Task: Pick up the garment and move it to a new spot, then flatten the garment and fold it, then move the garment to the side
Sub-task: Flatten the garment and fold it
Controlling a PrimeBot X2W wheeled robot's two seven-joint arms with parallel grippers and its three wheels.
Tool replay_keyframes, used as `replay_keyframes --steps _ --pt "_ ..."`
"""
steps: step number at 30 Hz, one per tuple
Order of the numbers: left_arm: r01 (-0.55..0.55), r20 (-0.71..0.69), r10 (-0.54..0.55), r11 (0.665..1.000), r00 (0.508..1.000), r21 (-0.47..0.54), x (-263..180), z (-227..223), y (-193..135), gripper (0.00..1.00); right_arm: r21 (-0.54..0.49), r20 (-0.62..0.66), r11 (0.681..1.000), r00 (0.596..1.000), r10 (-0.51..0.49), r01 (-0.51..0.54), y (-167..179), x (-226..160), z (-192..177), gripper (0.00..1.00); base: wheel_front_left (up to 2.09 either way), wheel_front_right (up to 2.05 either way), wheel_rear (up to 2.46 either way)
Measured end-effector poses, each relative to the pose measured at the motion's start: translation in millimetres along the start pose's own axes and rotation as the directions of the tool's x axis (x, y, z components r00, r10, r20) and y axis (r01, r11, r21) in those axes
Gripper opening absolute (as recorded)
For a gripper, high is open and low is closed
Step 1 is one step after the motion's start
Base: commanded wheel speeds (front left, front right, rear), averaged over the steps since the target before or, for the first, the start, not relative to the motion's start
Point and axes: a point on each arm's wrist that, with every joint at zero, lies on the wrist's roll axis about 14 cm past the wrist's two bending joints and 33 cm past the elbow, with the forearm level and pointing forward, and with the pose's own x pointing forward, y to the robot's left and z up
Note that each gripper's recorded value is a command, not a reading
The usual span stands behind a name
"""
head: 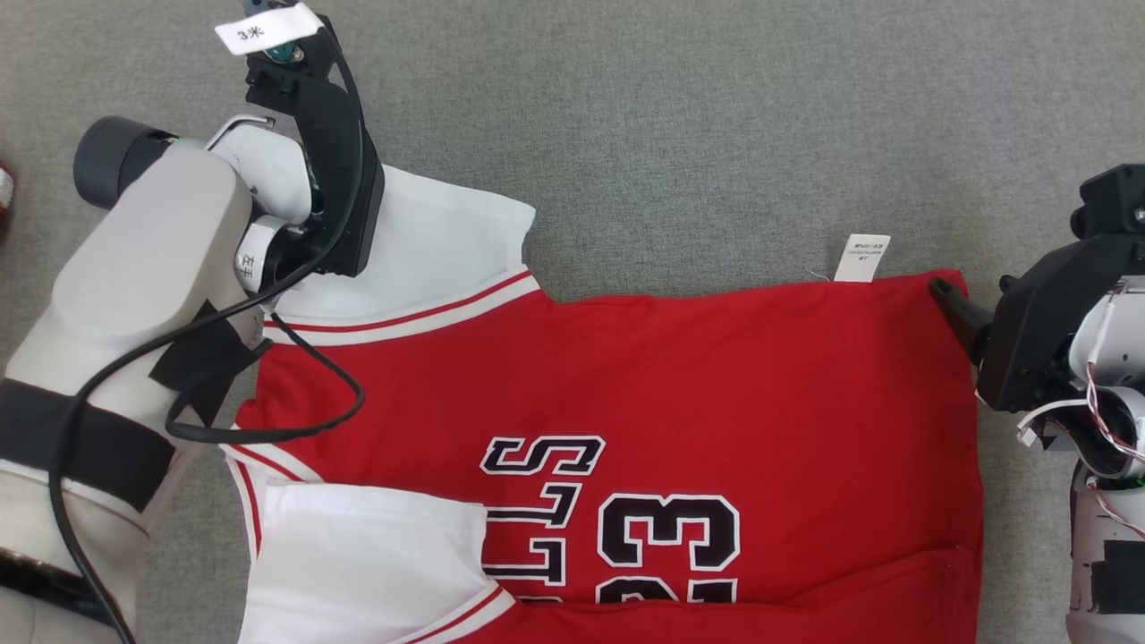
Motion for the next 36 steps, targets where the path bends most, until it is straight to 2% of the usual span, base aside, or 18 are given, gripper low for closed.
replay_keyframes --steps 2,3,5,9,11,12,13,14,15,20,22,23,25,27,30,36 --pt "0.005 -0.014 -0.005 1.000 1.000 0.003 1.0 -1.3 -0.3 0.58 -0.003 -0.016 1.000 1.000 0.000 0.000 0.3 1.1 -2.7 1.00 0.00 0.00 0.00" --pt "0.009 -0.015 -0.009 1.000 1.000 -0.002 1.5 -1.2 -0.7 0.47 -0.004 -0.024 1.000 1.000 0.000 0.000 0.7 1.7 -4.2 1.00 0.00 0.00 0.00" --pt "0.011 -0.019 -0.011 1.000 1.000 -0.004 2.5 -0.9 -0.5 0.41 -0.009 -0.032 1.000 0.999 -0.005 0.005 0.2 2.7 -4.7 1.00 0.00 0.00 0.00" --pt "0.020 -0.015 -0.020 1.000 1.000 -0.012 4.7 2.0 -1.7 0.45 -0.016 -0.034 1.000 0.999 -0.002 0.002 2.6 5.6 -1.1 1.00 0.00 0.00 0.00" --pt "0.017 -0.014 -0.018 1.000 1.000 -0.016 5.4 2.5 -1.5 0.51 -0.020 -0.044 1.000 0.999 -0.001 0.000 3.8 6.9 -2.3 1.00 0.00 0.00 0.00" --pt "0.019 -0.016 -0.020 1.000 1.000 -0.018 5.6 2.2 -2.3 0.65 -0.025 -0.053 1.000 0.999 -0.006 0.004 3.6 7.5 -3.7 1.00 0.00 0.00 0.00" --pt "0.022 -0.016 -0.022 1.000 1.000 -0.020 5.9 2.0 -2.9 0.69 -0.028 -0.061 1.000 0.998 -0.007 0.006 3.9 8.1 -5.1 1.00 0.00 0.00 0.00" --pt "0.023 -0.018 -0.023 0.999 1.000 -0.023 6.2 1.4 -2.8 0.57 -0.030 -0.067 1.000 0.998 -0.006 0.004 4.6 8.8 -6.0 1.00 0.00 0.00 0.00" --pt "0.022 -0.024 -0.023 0.999 0.999 -0.025 6.5 -0.2 -2.2 0.51 -0.032 -0.070 0.999 0.998 -0.007 0.005 5.0 9.3 -6.5 1.00 0.00 0.00 0.00" --pt "0.033 -0.025 -0.034 0.999 0.999 -0.034 6.9 -1.5 -5.8 0.42 -0.039 -0.083 0.999 0.997 -0.004 0.000 8.0 11.1 -7.0 1.00 0.00 0.00 0.00" --pt "0.034 -0.025 -0.035 0.999 0.999 -0.036 6.7 -2.0 -6.0 0.34 -0.041 -0.088 0.999 0.996 -0.005 0.002 8.4 11.4 -6.9 1.00 0.00 0.00 0.00" --pt "0.035 -0.024 -0.036 0.999 0.999 -0.036 6.6 -2.2 -6.3 0.34 -0.041 -0.090 0.999 0.996 -0.007 0.003 8.2 11.6 -6.9 1.00 0.00 0.00 0.00" --pt "0.038 -0.024 -0.039 0.999 0.999 -0.037 5.8 -2.0 -7.7 0.17 -0.033 -0.102 0.999 0.995 -0.010 0.006 6.5 11.5 -8.2 1.00 0.00 0.00 0.00" --pt "0.039 -0.024 -0.040 0.999 0.999 -0.037 5.8 -2.5 -8.2 0.15 -0.022 -0.110 1.000 0.994 -0.014 0.012 3.8 11.7 -6.9 1.00 0.00 0.00 0.00" --pt "0.039 -0.020 -0.039 0.999 0.999 -0.037 5.3 -2.6 -8.1 0.20 -0.009 -0.139 1.000 0.990 -0.023 0.022 0.5 13.2 -7.5 1.00 0.00 0.00 0.00" --pt "0.041 -0.023 -0.041 0.998 0.999 -0.038 6.3 -5.7 -8.7 0.16 -0.020 -0.188 0.999 0.982 -0.030 0.027 3.0 18.9 -9.9 1.00 0.00 0.00 0.00"
